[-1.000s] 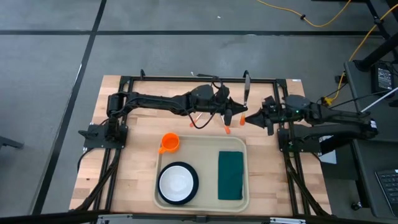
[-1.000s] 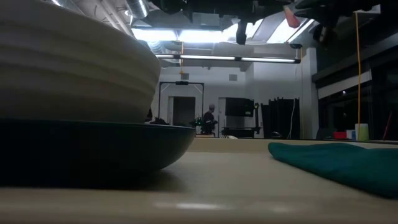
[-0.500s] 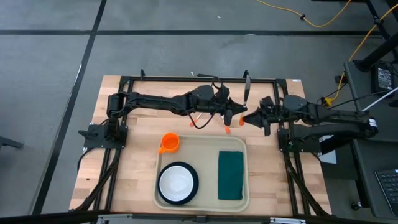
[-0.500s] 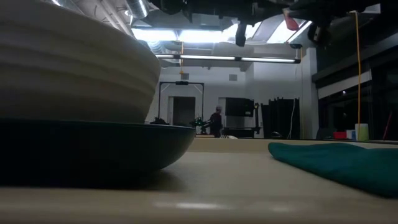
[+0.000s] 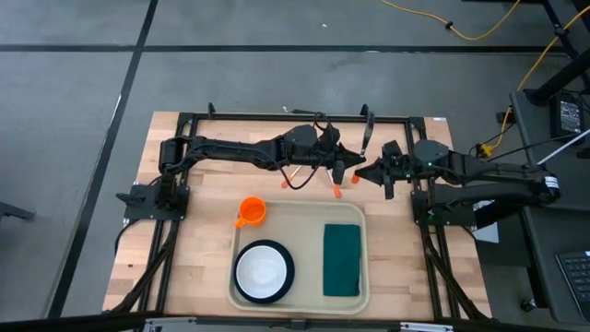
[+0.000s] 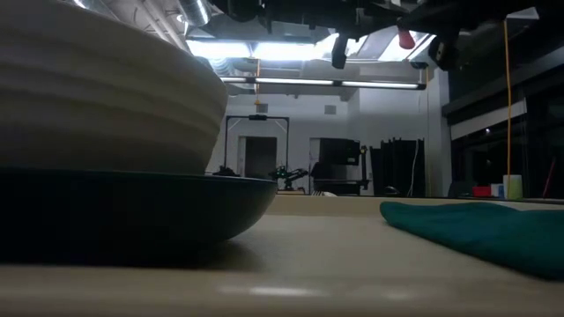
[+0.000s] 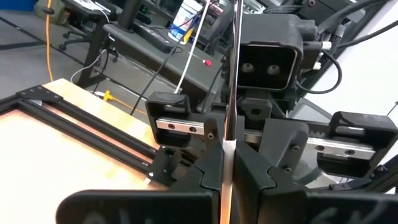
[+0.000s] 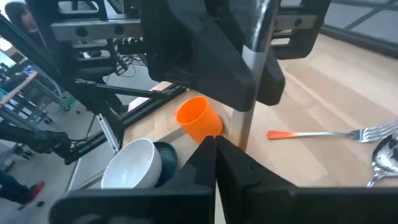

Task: Set up tray
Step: Put the orange knife on the green napkin

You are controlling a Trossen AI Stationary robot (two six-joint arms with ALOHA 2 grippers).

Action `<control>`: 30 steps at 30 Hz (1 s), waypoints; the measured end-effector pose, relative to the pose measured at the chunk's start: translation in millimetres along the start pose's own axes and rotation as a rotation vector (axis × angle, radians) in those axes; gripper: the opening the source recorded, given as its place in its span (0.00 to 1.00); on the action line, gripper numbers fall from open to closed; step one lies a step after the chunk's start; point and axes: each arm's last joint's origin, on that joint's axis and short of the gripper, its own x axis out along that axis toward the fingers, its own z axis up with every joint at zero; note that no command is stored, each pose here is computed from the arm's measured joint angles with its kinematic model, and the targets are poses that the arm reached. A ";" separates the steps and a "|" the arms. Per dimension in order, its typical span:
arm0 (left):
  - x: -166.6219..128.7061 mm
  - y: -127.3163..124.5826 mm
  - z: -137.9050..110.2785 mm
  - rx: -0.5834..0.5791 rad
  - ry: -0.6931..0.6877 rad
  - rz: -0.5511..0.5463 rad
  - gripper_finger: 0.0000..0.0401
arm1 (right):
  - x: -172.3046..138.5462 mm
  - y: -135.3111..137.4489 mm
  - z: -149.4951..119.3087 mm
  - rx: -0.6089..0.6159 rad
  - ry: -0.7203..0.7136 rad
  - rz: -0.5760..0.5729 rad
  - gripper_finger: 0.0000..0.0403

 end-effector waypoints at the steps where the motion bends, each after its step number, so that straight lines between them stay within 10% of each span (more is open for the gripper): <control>1: 0.0 0.0 0.1 0.000 -0.001 0.000 0.02 | 0.2 -0.4 0.3 -0.002 -0.002 -0.002 0.02; 16: -0.7 5.8 4.3 -0.008 -0.005 -0.005 0.02 | 0.1 -2.1 2.2 -0.004 -0.014 -0.006 0.02; 30: -1.9 10.9 11.5 -0.008 -0.016 -0.032 0.02 | -18.2 6.0 10.8 0.086 -0.048 0.067 0.23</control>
